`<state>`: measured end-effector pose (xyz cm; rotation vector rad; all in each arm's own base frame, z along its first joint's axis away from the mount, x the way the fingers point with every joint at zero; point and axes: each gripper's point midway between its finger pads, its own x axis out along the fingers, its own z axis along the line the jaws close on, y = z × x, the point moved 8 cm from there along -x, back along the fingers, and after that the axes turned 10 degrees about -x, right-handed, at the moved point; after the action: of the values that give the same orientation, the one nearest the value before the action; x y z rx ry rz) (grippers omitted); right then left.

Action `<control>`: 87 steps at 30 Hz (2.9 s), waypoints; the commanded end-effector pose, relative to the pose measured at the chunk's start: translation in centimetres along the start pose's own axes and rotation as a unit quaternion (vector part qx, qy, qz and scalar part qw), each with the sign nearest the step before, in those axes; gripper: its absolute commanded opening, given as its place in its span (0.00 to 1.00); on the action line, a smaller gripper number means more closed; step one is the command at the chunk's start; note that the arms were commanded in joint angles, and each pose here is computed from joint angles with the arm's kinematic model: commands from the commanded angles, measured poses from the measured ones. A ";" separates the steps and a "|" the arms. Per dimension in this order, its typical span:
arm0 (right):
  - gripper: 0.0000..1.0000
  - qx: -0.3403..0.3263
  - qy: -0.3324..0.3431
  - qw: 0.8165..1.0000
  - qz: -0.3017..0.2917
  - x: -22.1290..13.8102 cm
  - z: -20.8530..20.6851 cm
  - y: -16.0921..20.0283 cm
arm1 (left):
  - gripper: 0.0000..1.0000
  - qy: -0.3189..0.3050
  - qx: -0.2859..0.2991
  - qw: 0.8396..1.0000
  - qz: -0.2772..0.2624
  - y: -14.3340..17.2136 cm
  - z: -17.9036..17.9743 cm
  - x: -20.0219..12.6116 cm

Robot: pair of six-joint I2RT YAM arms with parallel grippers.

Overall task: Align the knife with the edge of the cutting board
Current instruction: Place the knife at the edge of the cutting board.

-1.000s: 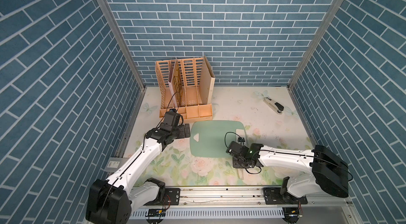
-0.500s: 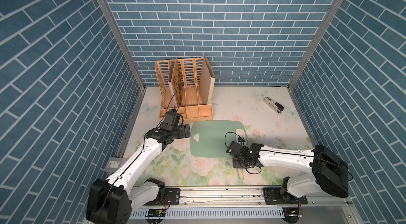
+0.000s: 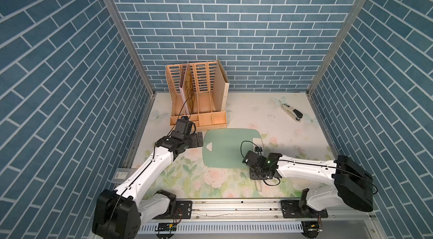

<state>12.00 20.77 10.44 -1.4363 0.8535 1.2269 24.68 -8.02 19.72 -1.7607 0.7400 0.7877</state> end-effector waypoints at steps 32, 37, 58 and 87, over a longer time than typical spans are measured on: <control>0.10 0.002 0.013 1.000 0.002 0.0 -0.4 0.0 | 1.00 -0.008 -0.001 1.000 -0.002 0.1 0.4 0.2; 0.10 0.002 0.013 1.000 0.001 0.1 -0.4 0.0 | 1.00 -0.008 0.000 1.000 -0.001 0.1 0.3 0.2; 0.11 0.003 0.008 1.000 0.002 0.2 -0.4 0.0 | 1.00 -0.007 -0.001 1.000 -0.002 0.1 0.3 0.2; 0.52 0.003 0.006 1.000 -0.002 0.0 -0.6 0.1 | 1.00 -0.009 -0.001 1.000 0.002 0.2 0.4 0.4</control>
<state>12.16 20.66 10.28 -1.4278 0.8560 1.2230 24.81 -8.04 19.70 -1.7618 0.7356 0.7853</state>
